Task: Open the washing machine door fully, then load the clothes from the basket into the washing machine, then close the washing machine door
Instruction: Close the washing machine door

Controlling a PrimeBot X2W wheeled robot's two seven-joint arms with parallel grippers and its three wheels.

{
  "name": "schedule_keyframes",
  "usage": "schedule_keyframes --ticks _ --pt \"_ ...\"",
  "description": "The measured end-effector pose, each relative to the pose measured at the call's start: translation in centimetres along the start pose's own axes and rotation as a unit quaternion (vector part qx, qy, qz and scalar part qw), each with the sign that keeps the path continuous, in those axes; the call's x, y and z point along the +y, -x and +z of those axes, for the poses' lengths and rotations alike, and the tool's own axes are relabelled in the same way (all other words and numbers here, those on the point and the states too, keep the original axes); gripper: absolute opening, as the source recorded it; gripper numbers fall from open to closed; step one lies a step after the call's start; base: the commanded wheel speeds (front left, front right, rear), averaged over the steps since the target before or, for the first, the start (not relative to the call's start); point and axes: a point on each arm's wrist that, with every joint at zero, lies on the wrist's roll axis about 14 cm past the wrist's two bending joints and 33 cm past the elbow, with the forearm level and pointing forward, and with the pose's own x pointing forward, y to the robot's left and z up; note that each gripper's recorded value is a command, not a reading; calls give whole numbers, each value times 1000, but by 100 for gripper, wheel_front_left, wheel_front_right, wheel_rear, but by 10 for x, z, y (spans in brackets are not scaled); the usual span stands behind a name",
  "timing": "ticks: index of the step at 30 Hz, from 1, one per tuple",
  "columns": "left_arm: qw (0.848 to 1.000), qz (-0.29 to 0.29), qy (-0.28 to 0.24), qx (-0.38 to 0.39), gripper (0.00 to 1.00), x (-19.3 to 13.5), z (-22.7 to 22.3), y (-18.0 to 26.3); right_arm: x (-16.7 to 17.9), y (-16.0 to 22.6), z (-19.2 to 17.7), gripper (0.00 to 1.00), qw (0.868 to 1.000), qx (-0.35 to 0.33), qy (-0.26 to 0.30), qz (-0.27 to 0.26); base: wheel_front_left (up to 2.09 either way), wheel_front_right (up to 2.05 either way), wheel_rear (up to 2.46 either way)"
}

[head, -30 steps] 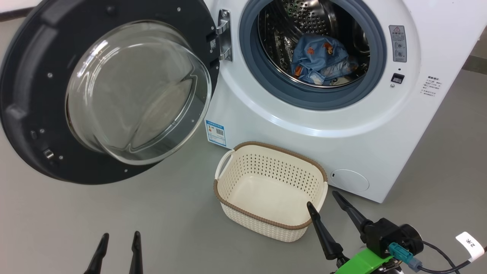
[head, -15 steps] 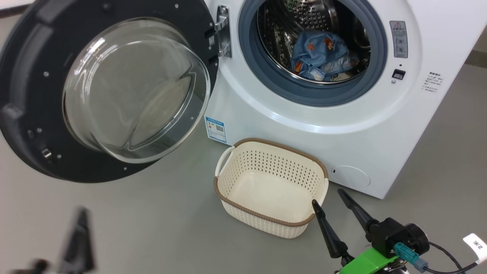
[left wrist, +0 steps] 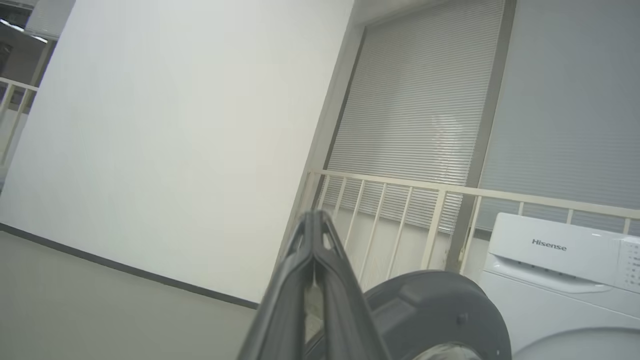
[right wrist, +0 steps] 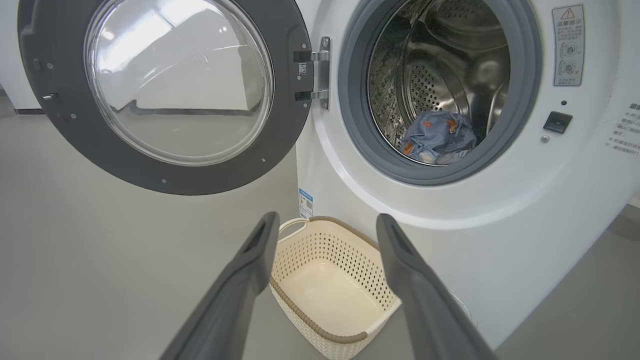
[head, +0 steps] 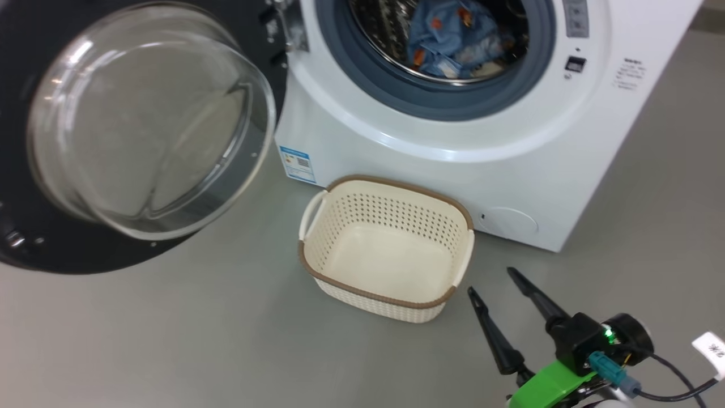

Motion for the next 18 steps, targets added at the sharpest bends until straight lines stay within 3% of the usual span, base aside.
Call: schedule_keyframes --ticks 2,6,9,14,18 --pt "1000 11 14 -10 0 8 8 -26 -10 3 -2 100 1000 4 5 -9 0 0 0" --pt "993 73 94 27 0 32 -13 -63 -29 9 -9 100 999 16 11 -26 0 0 0" --pt "988 111 80 73 0 50 -36 -81 -39 14 -16 100 999 25 14 -32 0 0 0" --pt "949 187 190 166 0 54 -103 -93 -57 23 -29 100 998 43 11 -53 0 0 0" --pt "918 252 218 216 0 61 -146 -85 -61 26 -38 100 997 51 -3 -56 0 0 0"
